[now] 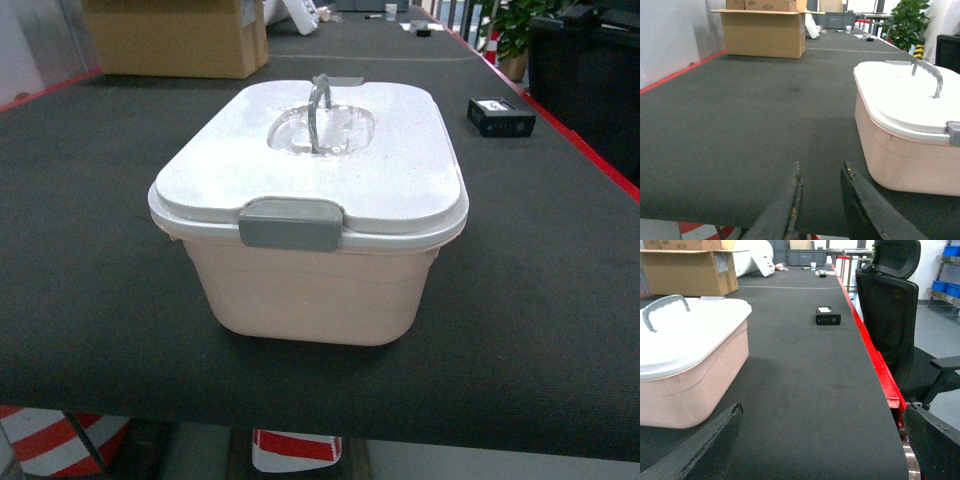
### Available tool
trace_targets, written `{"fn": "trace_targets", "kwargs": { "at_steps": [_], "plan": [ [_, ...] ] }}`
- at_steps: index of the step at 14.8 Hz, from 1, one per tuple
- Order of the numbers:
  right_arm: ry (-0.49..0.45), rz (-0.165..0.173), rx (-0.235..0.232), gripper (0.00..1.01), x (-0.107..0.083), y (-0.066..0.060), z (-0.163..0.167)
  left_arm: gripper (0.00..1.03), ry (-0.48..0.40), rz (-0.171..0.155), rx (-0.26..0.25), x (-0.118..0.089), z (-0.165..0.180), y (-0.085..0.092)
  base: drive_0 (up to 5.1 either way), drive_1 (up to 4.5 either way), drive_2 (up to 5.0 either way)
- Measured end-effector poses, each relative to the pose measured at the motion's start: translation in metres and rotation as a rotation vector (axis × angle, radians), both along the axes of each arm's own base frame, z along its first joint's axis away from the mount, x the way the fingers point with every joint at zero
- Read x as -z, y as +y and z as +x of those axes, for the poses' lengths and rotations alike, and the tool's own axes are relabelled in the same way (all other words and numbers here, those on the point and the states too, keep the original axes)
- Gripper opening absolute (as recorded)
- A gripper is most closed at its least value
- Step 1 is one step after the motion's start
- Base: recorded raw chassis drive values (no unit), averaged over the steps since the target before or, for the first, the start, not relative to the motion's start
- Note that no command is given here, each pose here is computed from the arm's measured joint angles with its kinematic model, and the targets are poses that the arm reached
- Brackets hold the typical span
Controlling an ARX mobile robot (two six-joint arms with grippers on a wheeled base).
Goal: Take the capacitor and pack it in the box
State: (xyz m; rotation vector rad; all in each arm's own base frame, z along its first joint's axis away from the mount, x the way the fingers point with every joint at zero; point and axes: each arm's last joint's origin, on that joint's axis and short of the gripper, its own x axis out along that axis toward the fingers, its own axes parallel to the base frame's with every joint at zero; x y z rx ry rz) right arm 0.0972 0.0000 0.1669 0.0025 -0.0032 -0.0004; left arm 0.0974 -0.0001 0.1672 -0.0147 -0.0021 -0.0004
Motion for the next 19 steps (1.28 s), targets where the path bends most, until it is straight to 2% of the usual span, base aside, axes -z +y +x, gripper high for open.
{"fn": "trace_targets", "kwargs": {
  "at_steps": [3, 5, 19],
  "plan": [
    [0.000, 0.000, 0.000, 0.98, 0.0000, 0.0000, 0.0000, 0.61, 0.000, 0.000, 0.000, 0.0000, 0.0000, 0.0000, 0.0, 0.00, 0.0],
    [0.000, 0.000, 0.000, 0.98, 0.0000, 0.0000, 0.0000, 0.98, 0.000, 0.000, 0.000, 0.0000, 0.0000, 0.0000, 0.0, 0.00, 0.0],
    [0.000, 0.000, 0.000, 0.98, 0.0000, 0.0000, 0.0000, 0.98, 0.000, 0.002, 0.000, 0.0000, 0.0000, 0.0000, 0.0, 0.00, 0.0]
  ]
}}
